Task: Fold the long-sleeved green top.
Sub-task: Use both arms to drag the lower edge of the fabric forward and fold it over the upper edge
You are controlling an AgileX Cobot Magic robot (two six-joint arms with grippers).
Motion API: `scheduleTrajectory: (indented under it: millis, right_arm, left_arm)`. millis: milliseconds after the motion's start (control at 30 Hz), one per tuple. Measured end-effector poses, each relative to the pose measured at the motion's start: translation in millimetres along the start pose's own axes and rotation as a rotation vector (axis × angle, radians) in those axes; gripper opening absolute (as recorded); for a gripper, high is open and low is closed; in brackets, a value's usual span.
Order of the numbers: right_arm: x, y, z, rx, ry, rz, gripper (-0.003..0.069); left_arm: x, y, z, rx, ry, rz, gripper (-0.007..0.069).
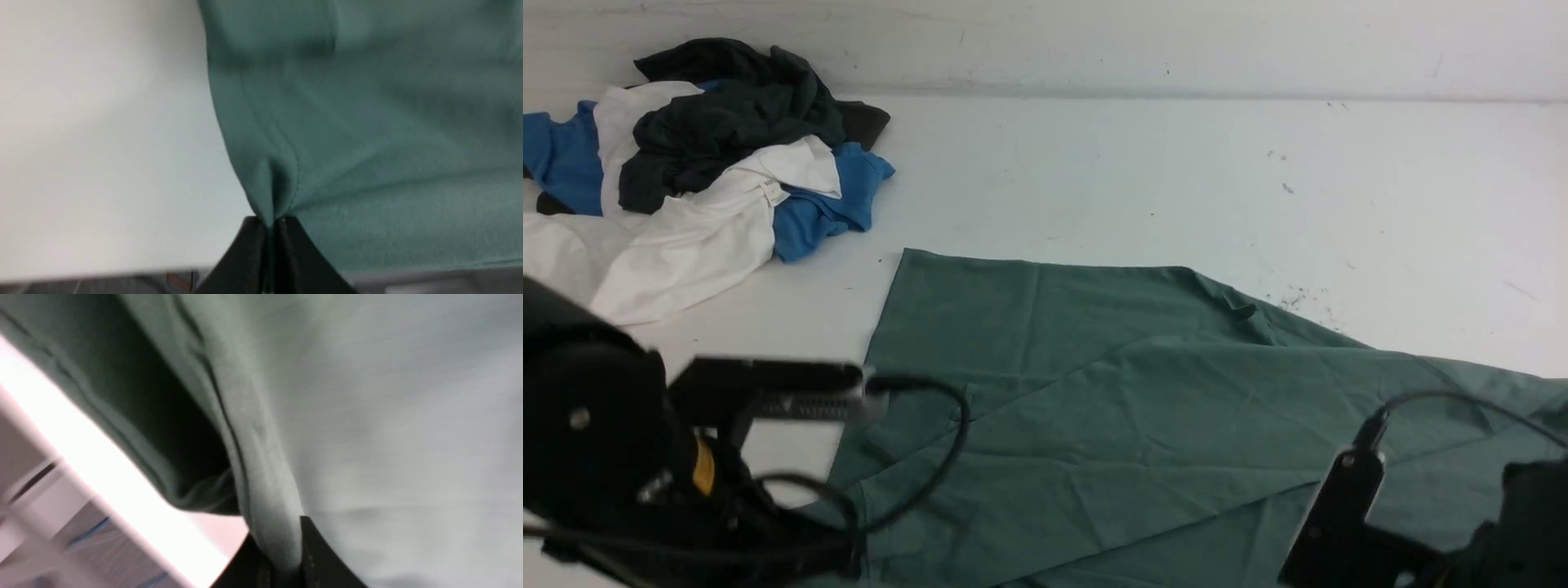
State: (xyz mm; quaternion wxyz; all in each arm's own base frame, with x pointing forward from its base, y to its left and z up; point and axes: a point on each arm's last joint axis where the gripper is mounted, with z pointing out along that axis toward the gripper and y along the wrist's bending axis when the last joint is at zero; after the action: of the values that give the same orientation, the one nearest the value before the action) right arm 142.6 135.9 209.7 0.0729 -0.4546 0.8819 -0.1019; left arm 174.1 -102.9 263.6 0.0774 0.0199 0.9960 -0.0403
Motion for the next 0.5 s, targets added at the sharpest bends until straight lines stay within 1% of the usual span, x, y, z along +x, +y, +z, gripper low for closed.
scheduleTrajectory:
  millis: [67,100,133,167,200,233,267,300,333,433,467,500]
  right_arm:
    - [-6.1,-17.0,-16.0,0.05,-0.043,0.041,0.002]
    - [-10.9,-34.8,-27.7,0.076,-0.079,0.091,0.002]
    - [-12.5,-39.7,-30.9,0.08,-0.09,0.101,0.002]
    - [-17.7,-57.4,-41.9,0.091,-0.129,0.137,0.002]
    - [-22.9,-74.8,-51.0,0.083,-0.168,0.176,0.002]
    - [-23.6,-77.8,-52.1,0.087,-0.173,0.177,0.002]
    - [-31.7,-98.4,-61.8,0.07,-0.231,0.207,0.002]
    - [-31.7,-100.0,-60.1,0.063,-0.229,0.219,0.002]
    - [-41.2,-123.2,-63.8,0.045,-0.272,0.251,0.002]
    - [-60.0,-157.3,-61.8,0.002,-0.317,0.282,0.0019]
    - [-62.7,-160.7,-64.1,0.002,-0.331,0.28,0.0019]
    - [-69.0,-171.5,-58.0,-0.008,-0.327,0.287,0.0019]
  left_arm:
    - [-21.9,-0.9,-23.3,0.007,-0.081,-0.027,0.0009]
    - [-43.1,-0.2,-42.2,0.014,-0.141,-0.056,0.0009]
    - [-46.9,0.8,-43.0,0.009,-0.143,-0.059,0.0009]
    - [-67.1,1.4,-56.5,0.014,-0.189,-0.071,0.0009]
    - [-89.4,1.3,-71.1,0.021,-0.235,-0.081,0.0009]
    - [-90.9,1.9,-68.5,0.015,-0.225,-0.082,0.0009]
    - [-116.1,1.4,-79.8,0.016,-0.263,-0.086,0.0009]
    - [-120.7,1.9,-77.4,0.009,-0.255,-0.086,0.0009]
    - [-144.5,1.3,-79.1,0.0,-0.272,-0.086,0.0009]
    - [-188.5,-0.1,-71.6,-0.018,-0.293,-0.08,0.0009]
    - [-189.5,-0.4,-75.0,-0.015,-0.305,-0.08,0.0009]
    - [-203.1,-0.2,-66.6,-0.021,-0.299,-0.082,0.0009]
